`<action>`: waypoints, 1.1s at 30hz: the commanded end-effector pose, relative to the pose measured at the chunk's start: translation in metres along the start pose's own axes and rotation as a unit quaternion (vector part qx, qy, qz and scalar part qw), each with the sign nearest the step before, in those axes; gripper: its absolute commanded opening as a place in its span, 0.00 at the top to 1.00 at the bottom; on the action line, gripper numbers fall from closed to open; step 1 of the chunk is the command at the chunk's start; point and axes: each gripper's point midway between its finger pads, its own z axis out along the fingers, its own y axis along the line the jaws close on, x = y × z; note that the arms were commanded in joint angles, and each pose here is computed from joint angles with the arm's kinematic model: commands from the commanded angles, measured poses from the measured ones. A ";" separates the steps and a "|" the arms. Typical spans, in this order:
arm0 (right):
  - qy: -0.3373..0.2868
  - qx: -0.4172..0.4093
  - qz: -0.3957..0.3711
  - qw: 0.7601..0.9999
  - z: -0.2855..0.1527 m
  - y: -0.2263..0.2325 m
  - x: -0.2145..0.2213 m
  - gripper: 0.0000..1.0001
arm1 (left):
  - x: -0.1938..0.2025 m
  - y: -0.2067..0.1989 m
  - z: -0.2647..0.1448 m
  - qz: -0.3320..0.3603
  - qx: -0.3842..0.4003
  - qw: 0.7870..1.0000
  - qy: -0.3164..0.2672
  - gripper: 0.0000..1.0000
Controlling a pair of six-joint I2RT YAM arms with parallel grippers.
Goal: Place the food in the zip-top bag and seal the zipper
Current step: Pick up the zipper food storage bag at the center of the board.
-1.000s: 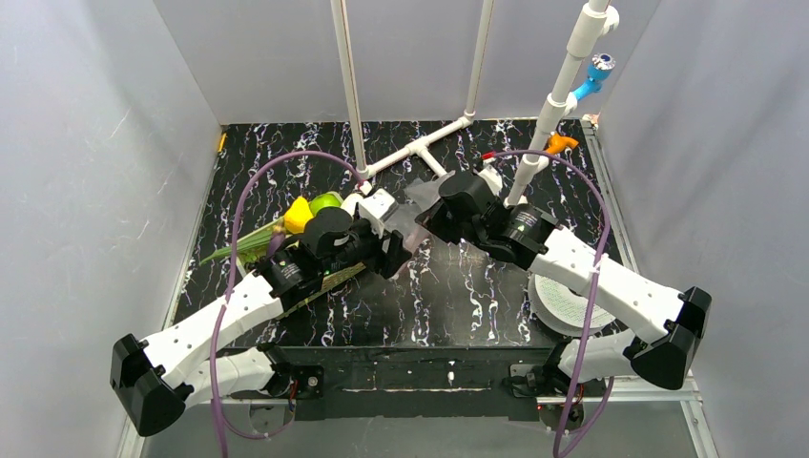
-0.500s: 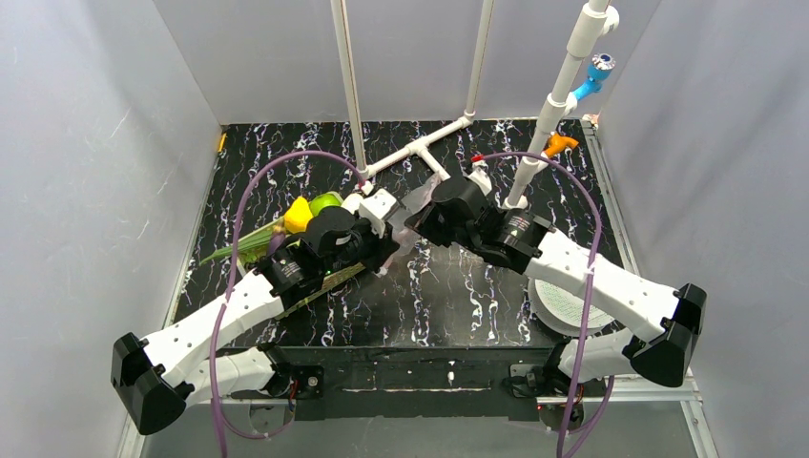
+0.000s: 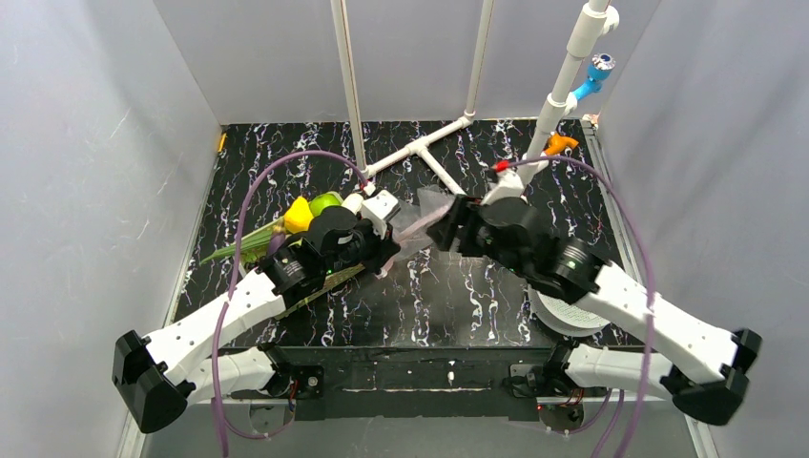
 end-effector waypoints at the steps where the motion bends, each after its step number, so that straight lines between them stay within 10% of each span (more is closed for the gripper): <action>1: -0.066 -0.008 0.010 0.998 -0.020 -0.020 -0.018 0.28 | -0.023 -0.009 -0.004 -0.004 0.019 0.999 -0.029 1.00; 17: -0.023 0.098 0.135 0.986 0.037 -0.023 0.002 0.36 | -0.025 -0.017 -0.004 -0.016 0.037 0.999 -0.028 1.00; 25: -0.023 0.152 0.126 0.980 0.036 -0.042 0.005 0.72 | -0.025 -0.021 -0.004 -0.023 0.049 0.998 -0.027 1.00; 29: -0.027 0.166 0.076 0.983 0.027 -0.048 -0.003 0.86 | -0.023 -0.022 -0.005 -0.027 0.049 0.998 -0.016 0.34; 33: -0.021 0.193 -0.056 0.979 0.014 -0.063 -0.015 0.99 | -0.025 -0.018 -0.010 -0.022 0.036 0.999 -0.013 0.18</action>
